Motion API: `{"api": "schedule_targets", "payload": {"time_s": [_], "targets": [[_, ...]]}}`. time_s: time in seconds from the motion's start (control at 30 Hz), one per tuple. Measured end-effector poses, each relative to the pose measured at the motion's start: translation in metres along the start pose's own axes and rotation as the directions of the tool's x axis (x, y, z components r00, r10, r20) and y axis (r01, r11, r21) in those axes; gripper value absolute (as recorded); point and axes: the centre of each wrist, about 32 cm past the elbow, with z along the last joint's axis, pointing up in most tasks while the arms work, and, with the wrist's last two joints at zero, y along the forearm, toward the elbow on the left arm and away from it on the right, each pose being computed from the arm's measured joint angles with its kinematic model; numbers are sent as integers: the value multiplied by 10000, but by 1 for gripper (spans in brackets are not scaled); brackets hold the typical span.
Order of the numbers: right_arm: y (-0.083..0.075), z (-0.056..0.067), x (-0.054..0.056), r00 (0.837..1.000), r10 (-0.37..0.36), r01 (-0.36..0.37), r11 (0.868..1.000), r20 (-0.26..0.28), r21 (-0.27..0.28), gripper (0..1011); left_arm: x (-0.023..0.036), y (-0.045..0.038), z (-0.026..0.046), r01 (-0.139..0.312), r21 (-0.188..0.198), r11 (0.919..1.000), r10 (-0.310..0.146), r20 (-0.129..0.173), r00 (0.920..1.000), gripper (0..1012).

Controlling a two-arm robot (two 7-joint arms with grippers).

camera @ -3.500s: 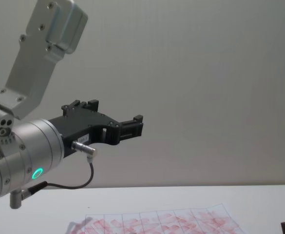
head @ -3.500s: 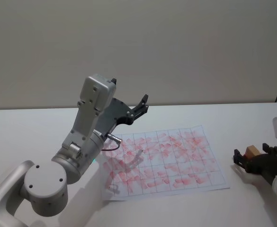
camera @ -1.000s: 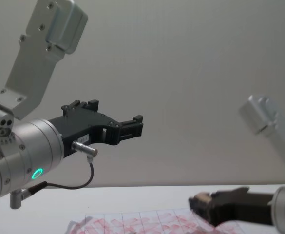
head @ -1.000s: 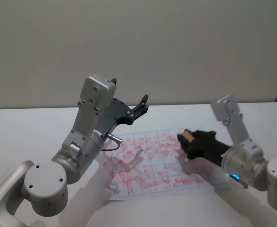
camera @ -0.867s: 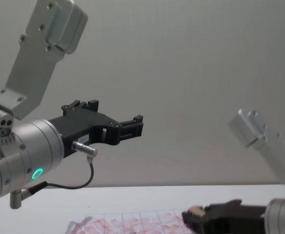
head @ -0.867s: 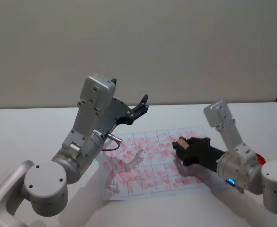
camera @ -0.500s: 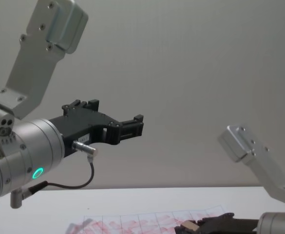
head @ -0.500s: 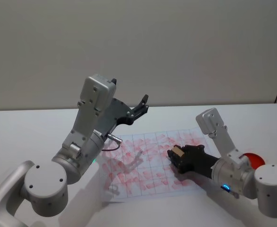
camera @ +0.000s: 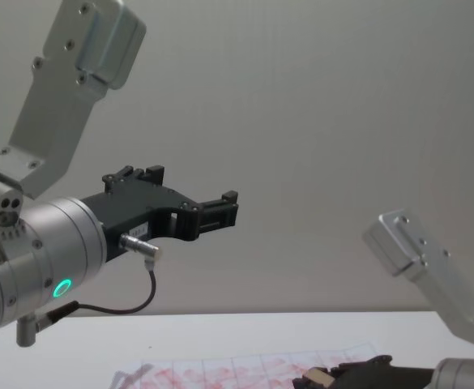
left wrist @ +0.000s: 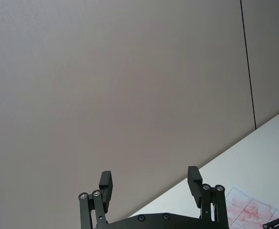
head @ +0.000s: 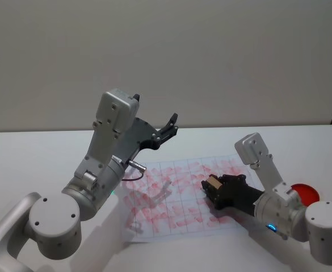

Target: Use the one hand to pick up the stamp and affix it onto the A4 paper.

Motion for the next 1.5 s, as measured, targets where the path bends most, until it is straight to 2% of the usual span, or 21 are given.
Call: {"api": "schedule_targets", "payload": {"time_s": [0.13,0.27,0.33,0.5,0.67,0.83,1.1,1.23,1.5], "targets": [[-43,21,19,9996,-222,219,9996,146,176,220,0,0,0,1,1,10000,-1,0,10000,1001],[-109,99,52,9980,-554,535,9969,311,578,220,0,0,0,2,0,10000,-2,0,10000,1001],[-177,156,74,9956,-858,821,9925,374,909,221,0,0,0,1,0,10000,-1,0,10000,1001],[-318,222,108,9891,-1424,1364,9814,362,1349,221,0,0,0,1,0,10000,-1,0,10000,1001],[-500,235,127,9777,-2092,2036,9654,172,1630,220,0,0,0,1,0,10000,-1,0,10000,1001],[-665,199,133,9637,-2667,2649,9504,-114,1628,221,0,0,0,1,0,10000,-1,0,10000,1001],[-938,59,132,9321,-3557,3616,9243,-680,1223,221,0,0,0,1,0,10000,-1,0,10000,1001],[-1010,6,128,9211,-3796,3872,9163,-867,1025,221,0,0,0,1,0,10000,-1,0,10000,1001],[-1071,-68,127,9093,-4026,4107,9089,-1053,722,221,0,0,0,1,1,10000,-1,0,10000,1001]]}}
